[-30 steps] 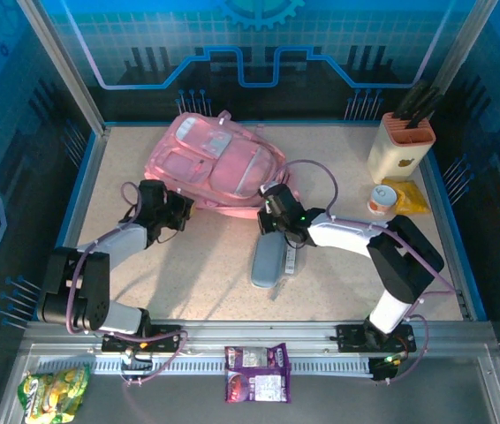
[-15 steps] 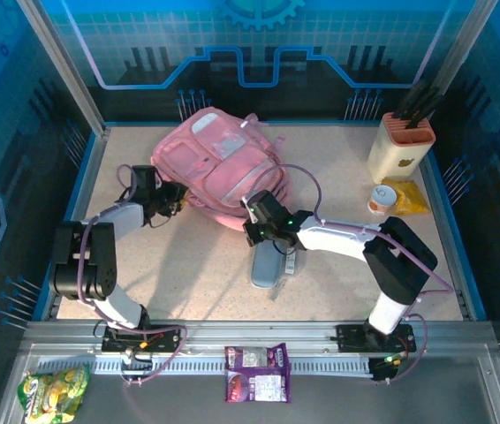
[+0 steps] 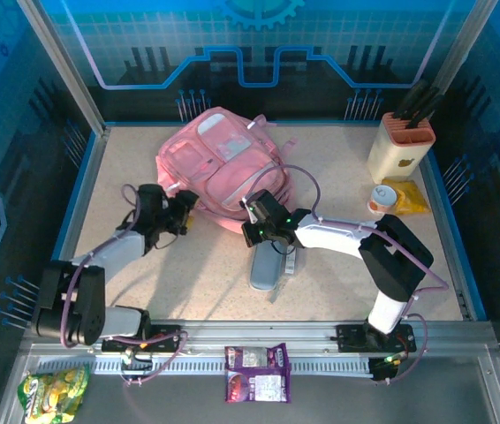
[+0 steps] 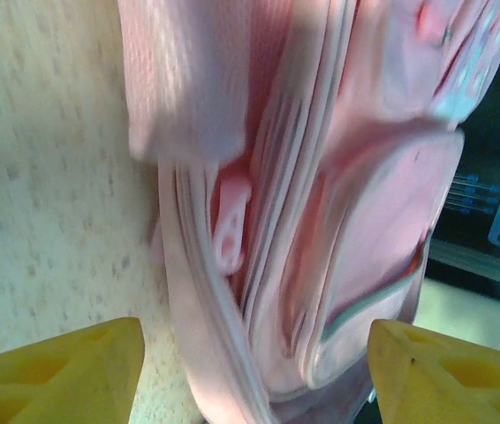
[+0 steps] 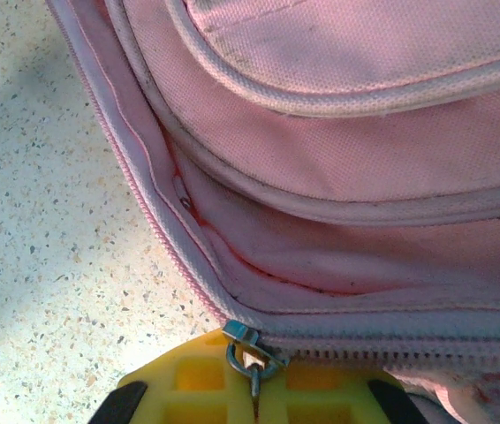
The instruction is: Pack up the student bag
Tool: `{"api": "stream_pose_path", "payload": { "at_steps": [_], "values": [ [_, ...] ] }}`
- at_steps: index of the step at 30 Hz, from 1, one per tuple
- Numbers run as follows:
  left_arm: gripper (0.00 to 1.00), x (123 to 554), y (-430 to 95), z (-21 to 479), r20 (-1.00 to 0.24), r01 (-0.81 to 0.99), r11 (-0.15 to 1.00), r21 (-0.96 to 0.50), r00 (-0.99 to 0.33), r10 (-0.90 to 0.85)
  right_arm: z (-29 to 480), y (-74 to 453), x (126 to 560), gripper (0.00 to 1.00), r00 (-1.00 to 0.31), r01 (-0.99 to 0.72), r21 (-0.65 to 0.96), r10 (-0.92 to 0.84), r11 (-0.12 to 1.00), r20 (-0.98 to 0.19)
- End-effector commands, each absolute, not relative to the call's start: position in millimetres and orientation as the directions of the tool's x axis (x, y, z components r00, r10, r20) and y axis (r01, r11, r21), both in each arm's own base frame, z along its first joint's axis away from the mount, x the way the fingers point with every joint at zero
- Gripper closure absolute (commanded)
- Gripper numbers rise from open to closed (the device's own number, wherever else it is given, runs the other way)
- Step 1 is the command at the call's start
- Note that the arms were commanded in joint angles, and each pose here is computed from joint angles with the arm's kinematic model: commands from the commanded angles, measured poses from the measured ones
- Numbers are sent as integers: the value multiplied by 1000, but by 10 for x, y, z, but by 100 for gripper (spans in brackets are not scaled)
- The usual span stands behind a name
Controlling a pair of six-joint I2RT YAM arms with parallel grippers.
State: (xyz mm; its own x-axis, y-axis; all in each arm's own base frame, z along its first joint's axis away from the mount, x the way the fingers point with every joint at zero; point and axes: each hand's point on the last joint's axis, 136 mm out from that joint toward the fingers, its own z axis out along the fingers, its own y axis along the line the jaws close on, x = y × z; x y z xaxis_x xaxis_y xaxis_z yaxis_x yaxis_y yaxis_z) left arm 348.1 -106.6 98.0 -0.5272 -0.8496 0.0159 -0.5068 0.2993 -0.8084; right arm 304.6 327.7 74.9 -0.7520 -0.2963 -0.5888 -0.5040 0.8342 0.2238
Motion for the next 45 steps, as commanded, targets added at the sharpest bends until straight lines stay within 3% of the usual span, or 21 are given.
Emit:
{"api": "stream_pose_path", "payload": {
  "at_steps": [1,7,12,22,34,45],
  "values": [
    [31,3443,-1290,990,94,-529,197,-826,-472,-877,834,3346,3073,100,-758,-500,244,-283,831,-588],
    [31,3509,-1809,928,204,-551,118,-826,-489,-848,799,3339,3068,100,-759,-501,239,-290,832,-584],
    [41,3658,-2112,848,269,-548,58,-834,-496,-825,800,3365,3063,100,-754,-509,237,-295,827,-587],
    [99,3650,-2165,607,254,-567,74,-820,-476,-842,880,3351,3124,100,-729,-522,185,-322,833,-604],
    [100,3650,-1806,982,13,-524,283,-804,-490,-872,1013,3158,3107,100,-736,-506,173,-319,845,-597],
    [100,3699,-1166,1209,-92,-506,361,-783,-480,-873,1011,2769,3178,100,-782,-450,206,-271,869,-562]
  ]
}}
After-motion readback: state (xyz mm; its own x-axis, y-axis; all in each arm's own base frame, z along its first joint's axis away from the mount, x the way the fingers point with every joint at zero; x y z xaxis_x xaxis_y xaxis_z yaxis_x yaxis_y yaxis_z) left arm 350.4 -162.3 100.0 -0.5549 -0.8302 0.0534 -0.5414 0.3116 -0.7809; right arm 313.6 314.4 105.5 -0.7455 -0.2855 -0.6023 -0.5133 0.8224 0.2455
